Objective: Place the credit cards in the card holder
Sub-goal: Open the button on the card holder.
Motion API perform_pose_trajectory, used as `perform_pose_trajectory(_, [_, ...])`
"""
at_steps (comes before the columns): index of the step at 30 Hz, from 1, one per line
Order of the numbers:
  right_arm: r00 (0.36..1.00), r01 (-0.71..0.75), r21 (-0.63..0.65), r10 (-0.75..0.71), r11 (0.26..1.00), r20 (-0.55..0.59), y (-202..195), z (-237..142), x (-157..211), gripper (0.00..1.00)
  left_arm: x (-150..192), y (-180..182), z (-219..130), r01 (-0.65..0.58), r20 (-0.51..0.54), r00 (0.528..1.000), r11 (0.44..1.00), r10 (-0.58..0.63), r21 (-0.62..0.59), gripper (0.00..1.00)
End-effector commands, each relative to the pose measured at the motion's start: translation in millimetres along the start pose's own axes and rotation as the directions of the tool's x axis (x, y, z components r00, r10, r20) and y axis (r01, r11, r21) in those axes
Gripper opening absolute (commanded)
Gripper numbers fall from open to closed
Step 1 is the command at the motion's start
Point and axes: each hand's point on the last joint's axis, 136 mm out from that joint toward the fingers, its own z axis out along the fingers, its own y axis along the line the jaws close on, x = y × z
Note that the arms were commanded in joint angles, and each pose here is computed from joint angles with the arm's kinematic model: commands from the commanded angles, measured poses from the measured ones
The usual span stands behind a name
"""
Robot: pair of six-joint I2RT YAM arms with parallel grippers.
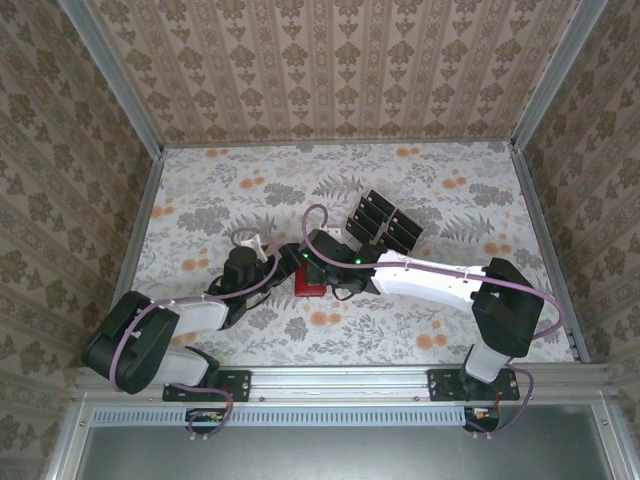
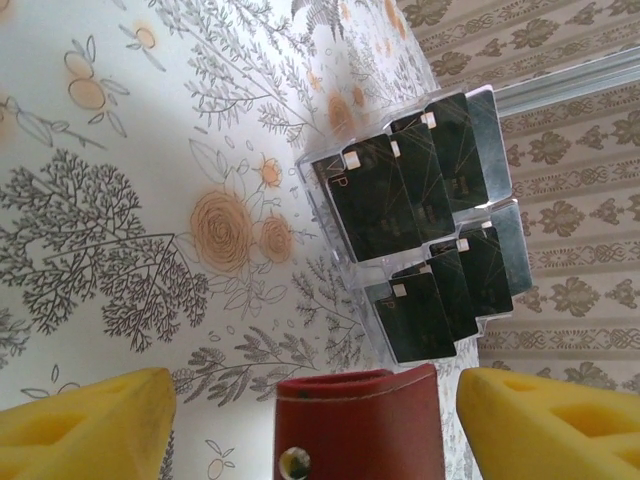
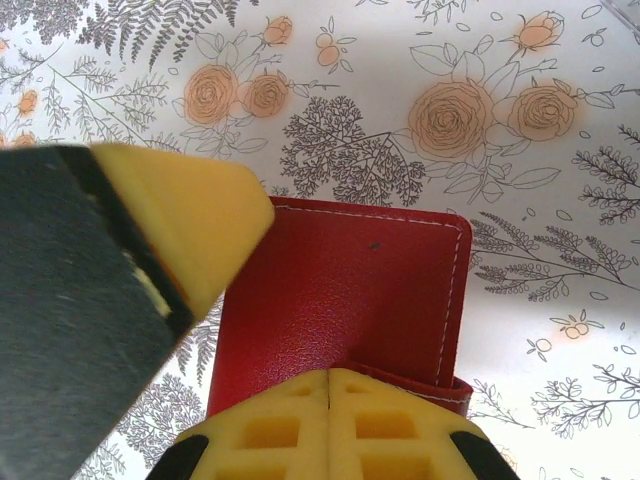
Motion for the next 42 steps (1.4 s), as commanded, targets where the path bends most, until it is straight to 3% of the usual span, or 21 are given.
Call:
perform_pose_trajectory(1, [0.999,-0.025,-0.053,0.027,0.998,0.039,12.7,-14.5,-17.2,0.0,-4.0,-5.0,-0.3,0.021,0.049,0.999,0.999,-0.023,0.041,0.79])
perform_pose_trajectory(4, [0.999,-0.027,-0.053,0.029,0.998,0.036,11.8,-13.2,-16.2,0.0,-3.9,-5.9,1.6,0.025,0.059,0.998,0.998,-0.028,0.055,0.67])
perform_pose_trajectory(14, [0.999,-0.039,0.0,0.039,0.999,0.027,-10.8,-7.0,-7.2,0.0,-10.3,-6.6,9.2,0.015,0.104,0.994,0.997,-0.023,0.071,0.0])
perform_pose_trajectory(24, [0.994,-0.103,0.086,0.098,0.991,0.056,-66.1,-20.6,-5.3,0.0,-18.2,-6.0,1.9,-0.11,0.149,0.983,0.994,0.107,0.018,0.0])
perform_pose_trajectory(30, [0.993,-0.103,0.024,0.102,0.994,0.055,-60.4,-24.2,-8.4,0.02,-23.5,-19.4,-2.9,-0.184,0.157,0.971,0.983,0.179,0.017,0.0])
perform_pose_trajectory(32, [0.994,-0.101,0.011,0.1,0.995,0.044,-57.8,-23.1,-6.9,0.31,-24.8,-24.0,-4.6,-0.2,0.158,0.968,0.98,0.195,0.019,0.0])
perform_pose_trajectory(34, [0.994,-0.103,-0.004,0.103,0.995,0.04,-54.9,-22.4,-6.7,0.46,-26.9,-29.2,-6.8,-0.216,0.161,0.964,0.976,0.211,0.017,0.0])
perform_pose_trajectory(42, [0.992,-0.129,-0.064,0.129,0.99,0.01,-41.9,-16.1,-0.4,0.56,-31.8,-37.7,-16.7,-0.253,0.178,0.952,0.968,0.248,0.001,0.0])
